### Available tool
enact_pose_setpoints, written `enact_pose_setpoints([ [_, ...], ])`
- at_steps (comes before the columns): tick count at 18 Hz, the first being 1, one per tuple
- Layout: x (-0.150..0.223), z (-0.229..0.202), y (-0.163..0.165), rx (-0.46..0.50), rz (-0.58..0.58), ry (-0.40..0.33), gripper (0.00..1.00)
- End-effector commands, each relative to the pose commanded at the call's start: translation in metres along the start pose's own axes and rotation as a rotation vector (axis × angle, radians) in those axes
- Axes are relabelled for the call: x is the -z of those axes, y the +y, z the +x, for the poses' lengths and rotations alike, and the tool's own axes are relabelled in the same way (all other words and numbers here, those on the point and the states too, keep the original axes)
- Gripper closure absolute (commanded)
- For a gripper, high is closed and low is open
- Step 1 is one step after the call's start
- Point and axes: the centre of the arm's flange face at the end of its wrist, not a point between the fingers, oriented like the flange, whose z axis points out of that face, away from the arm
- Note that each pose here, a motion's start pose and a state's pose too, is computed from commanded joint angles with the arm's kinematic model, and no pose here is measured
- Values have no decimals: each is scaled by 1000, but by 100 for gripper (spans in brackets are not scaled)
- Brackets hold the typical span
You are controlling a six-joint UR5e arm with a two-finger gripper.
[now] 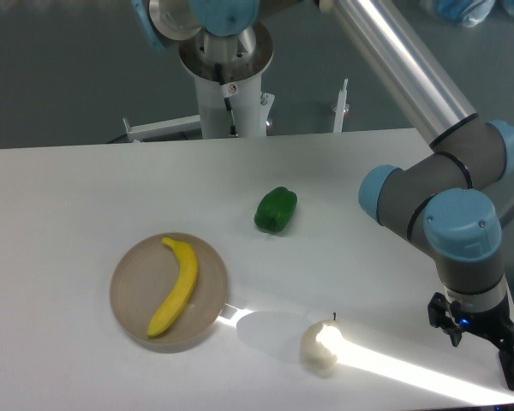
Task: Pick up the banana from the plate
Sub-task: 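Lift the gripper from its rest position beside the table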
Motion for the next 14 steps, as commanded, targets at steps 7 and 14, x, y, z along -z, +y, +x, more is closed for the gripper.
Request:
enact_pose_setpoints([
  [7, -1, 3, -1, 2, 3, 7, 0],
  [14, -1, 11, -6, -8, 11, 23, 0],
])
